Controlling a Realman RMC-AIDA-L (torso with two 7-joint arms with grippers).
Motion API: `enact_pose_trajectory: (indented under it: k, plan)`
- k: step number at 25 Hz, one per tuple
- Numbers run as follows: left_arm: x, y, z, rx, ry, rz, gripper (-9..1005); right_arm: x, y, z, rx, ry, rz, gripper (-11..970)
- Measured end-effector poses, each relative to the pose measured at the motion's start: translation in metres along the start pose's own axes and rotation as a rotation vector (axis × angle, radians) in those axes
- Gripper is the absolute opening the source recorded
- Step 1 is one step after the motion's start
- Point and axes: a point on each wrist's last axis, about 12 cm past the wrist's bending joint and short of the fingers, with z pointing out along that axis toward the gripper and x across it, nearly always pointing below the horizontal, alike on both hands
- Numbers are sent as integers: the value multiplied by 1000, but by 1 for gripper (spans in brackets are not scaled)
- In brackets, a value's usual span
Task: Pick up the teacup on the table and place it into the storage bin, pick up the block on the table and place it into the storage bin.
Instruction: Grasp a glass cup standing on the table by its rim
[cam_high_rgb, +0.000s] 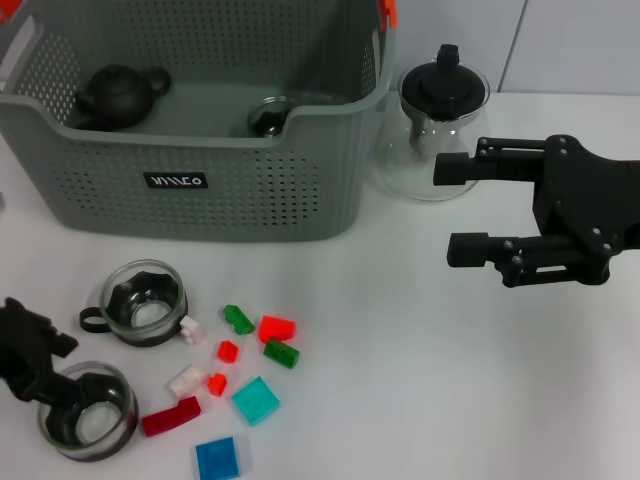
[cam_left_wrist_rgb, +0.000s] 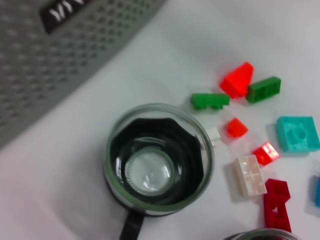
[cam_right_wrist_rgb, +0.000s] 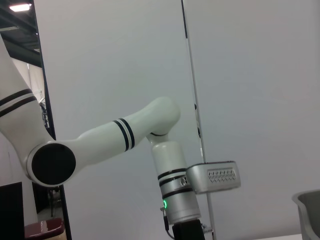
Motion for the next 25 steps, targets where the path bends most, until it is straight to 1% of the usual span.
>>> enact_pose_trajectory:
  k: [3,4,7,12,17,25]
  plan:
    - [-2,-1,6,8,23,5,763,0,0,0,1,0,0,793]
    - [-5,-1,11,13,39,14,760,0,0,0,2,0,0,793]
    - [-8,-2,15,20,46,23,718,0,0,1,1,-1,0,792]
    - [-10,-2,21,31,60,31,596,1,0,0,3,-5,1,793]
    - [-12,0,26,16,55,20,361,0,0,0,5,-8,0,794]
    - [-14,1,31,-2,69,13,213,-1,0,-1,8,-15,-5,794]
